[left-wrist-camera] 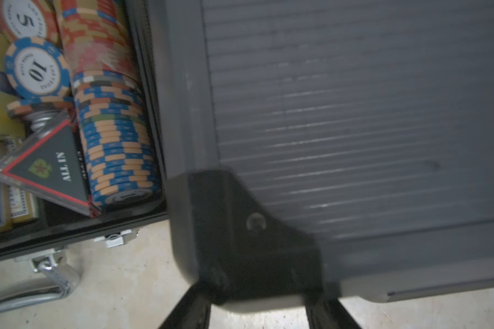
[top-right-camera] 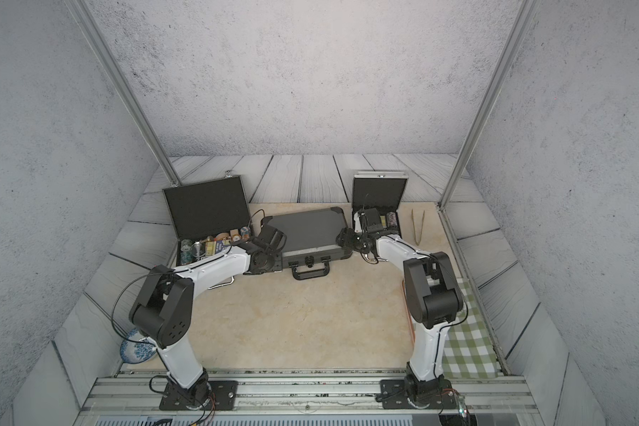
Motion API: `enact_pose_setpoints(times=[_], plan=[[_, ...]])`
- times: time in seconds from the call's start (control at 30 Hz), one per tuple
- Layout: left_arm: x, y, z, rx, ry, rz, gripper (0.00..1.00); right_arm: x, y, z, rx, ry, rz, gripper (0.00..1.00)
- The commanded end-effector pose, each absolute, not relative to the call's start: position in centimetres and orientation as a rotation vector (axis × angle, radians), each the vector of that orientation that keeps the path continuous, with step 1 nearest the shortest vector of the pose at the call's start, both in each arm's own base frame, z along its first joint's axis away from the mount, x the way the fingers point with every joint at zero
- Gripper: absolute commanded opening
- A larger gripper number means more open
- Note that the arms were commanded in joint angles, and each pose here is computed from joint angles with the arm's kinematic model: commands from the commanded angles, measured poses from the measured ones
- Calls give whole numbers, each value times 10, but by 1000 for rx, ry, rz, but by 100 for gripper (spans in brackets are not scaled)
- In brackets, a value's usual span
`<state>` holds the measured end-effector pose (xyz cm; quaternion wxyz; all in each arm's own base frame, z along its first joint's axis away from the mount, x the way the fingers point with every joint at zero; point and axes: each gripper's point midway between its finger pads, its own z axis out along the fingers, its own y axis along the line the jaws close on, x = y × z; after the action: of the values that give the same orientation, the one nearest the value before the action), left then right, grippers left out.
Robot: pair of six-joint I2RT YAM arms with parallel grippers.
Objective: Close the poker set cases
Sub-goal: Move the poker set case to the center of the board.
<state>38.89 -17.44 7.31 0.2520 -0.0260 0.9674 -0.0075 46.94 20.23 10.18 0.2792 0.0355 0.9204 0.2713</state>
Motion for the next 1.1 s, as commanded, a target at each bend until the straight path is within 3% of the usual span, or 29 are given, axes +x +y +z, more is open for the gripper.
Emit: enact_pose_setpoints(times=[0.0, 0.6, 1.07], plan=[[406, -165, 79, -114, 2581, 17, 54, 465, 230, 84, 62, 2516, 845, 72], [463, -158, 77, -148, 2518, 12, 50, 495, 250, 64, 104, 2551, 895, 67], [442, -161, 107, -192, 2516, -109, 55, 454, 198, 135, 446, 2458, 667, 76]])
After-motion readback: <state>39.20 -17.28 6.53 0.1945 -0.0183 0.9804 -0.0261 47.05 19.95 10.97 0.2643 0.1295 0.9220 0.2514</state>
